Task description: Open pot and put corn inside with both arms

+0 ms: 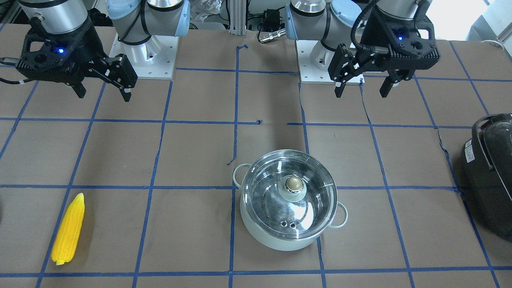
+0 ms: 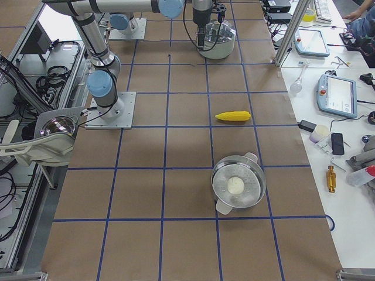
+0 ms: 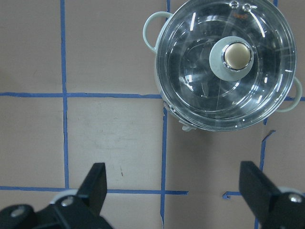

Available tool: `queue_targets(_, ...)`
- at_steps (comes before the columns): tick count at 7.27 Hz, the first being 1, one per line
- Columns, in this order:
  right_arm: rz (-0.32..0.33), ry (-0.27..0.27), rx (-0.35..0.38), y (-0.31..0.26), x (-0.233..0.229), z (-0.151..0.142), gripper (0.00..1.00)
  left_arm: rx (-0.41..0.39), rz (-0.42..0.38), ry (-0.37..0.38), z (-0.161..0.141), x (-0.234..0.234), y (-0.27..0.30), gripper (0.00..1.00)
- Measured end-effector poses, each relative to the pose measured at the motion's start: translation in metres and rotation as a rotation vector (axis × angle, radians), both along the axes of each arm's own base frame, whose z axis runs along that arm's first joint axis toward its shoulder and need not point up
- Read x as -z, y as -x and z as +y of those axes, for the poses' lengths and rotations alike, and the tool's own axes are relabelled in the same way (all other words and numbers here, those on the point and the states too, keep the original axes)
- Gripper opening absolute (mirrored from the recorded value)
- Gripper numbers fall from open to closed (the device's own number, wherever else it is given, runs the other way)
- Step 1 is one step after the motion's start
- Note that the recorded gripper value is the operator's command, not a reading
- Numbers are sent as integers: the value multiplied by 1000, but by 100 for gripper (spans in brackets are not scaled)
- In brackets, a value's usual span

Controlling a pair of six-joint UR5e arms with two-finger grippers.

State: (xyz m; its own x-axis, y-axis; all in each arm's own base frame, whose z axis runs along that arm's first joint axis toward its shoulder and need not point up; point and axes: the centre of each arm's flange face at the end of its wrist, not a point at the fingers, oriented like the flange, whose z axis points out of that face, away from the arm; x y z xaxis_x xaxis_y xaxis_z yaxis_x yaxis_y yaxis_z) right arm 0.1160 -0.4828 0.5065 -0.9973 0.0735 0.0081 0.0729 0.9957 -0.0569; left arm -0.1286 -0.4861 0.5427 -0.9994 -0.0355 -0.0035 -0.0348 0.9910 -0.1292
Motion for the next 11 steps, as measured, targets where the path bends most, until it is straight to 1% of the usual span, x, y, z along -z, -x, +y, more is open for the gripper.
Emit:
queue_targets(2,0,-1,2,0,1,0,100,-4,3,3,5,-1,1,100)
queue_targets(5,0,-5,2,0,2,1,100,3,40,28,12,-10,6,100)
queue_targets(7,0,-5,2,0,2,0,100,18,68,119,11,-31,9,100)
queue_targets(8,0,-5,3,0,2,0,100,17,74,136,8,-33,7,100)
queue_targets(10,0,-4,4,0,2,0,100,-4,68,129,-7,-24,-19,100)
queue_targets(11,1,-4,4,0,2,0,100,-18,67,115,-19,-15,-36,100)
